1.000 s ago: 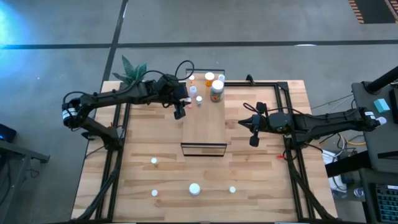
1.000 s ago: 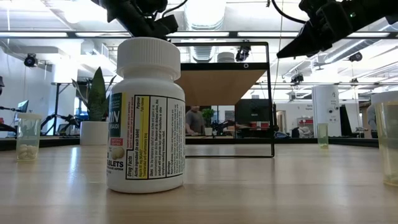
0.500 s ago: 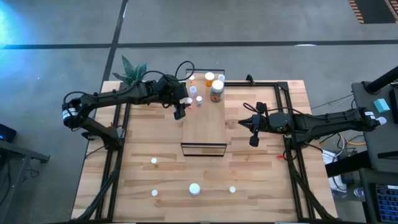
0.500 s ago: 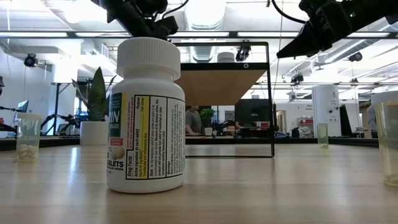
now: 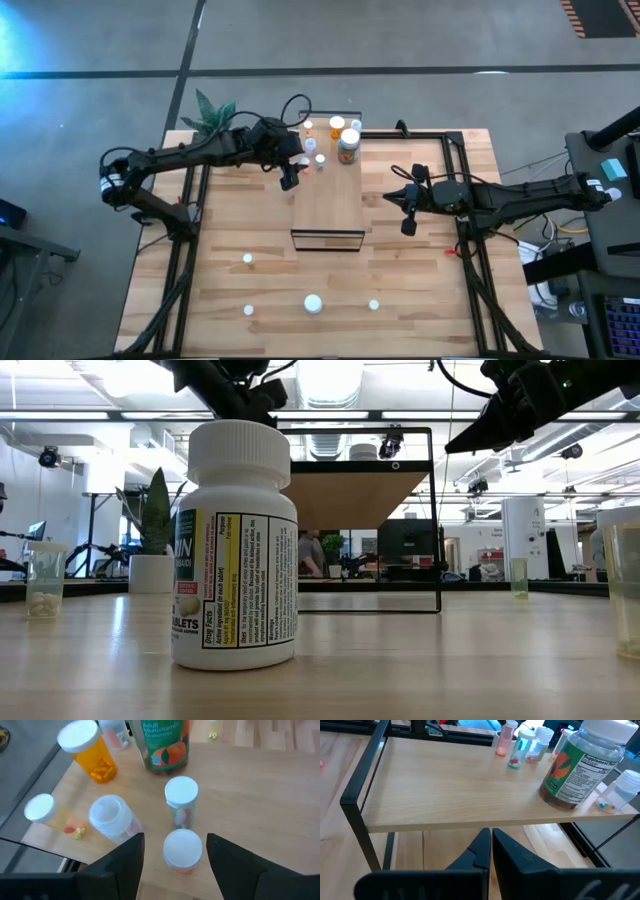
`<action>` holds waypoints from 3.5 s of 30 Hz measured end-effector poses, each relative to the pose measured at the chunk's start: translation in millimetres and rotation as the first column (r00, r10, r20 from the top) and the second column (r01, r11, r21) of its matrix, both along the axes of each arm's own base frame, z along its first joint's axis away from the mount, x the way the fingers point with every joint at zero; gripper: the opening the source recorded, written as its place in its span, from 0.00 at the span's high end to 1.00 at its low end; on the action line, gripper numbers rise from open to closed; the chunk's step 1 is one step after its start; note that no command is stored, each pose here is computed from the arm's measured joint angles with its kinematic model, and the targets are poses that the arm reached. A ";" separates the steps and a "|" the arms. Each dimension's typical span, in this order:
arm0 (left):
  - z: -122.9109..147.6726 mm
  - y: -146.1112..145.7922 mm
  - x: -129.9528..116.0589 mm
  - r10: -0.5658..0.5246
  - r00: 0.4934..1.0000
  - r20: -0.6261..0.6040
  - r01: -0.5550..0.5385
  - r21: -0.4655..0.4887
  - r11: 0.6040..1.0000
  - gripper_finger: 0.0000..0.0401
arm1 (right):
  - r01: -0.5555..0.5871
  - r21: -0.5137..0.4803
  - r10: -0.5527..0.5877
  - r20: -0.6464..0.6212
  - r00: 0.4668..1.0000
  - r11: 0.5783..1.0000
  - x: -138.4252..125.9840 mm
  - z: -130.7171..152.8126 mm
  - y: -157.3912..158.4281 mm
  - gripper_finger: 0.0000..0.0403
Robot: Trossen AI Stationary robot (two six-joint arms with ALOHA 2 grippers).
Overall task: Pick and place medicine bottles onto shelf by color
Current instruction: Put the top yellow pill bottle on the shelf
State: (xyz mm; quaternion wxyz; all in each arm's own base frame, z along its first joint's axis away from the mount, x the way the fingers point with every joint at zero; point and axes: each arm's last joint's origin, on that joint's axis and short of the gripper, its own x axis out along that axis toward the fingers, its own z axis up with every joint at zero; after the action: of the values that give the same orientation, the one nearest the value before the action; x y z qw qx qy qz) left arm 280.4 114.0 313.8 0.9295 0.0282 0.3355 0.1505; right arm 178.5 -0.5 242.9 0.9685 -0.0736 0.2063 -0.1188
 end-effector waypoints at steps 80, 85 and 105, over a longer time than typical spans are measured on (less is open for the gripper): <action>-135.8 -61.5 -144.8 -0.050 0.651 0.757 -0.014 0.078 0.997 1.00 | 0.943 0.224 -0.725 -0.604 0.332 0.245 -6.6 -25.0 -38.5 0.26; -135.9 -61.5 -144.7 -0.045 0.650 0.758 -0.011 0.069 0.998 1.00 | 0.954 0.204 -0.734 -0.609 0.300 0.221 4.2 -35.8 -54.8 0.28; -136.3 -61.7 -144.8 -0.046 0.652 0.757 -0.009 0.068 0.998 1.00 | 0.969 0.186 -0.674 -0.696 0.247 0.162 7.4 -53.7 -89.5 0.29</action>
State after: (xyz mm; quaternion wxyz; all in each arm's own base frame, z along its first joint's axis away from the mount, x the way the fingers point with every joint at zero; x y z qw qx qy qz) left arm 135.6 52.3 177.5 0.9847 -0.0032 -0.0880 0.1502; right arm 186.0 -90.1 189.2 0.6092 0.3383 0.4567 -0.5530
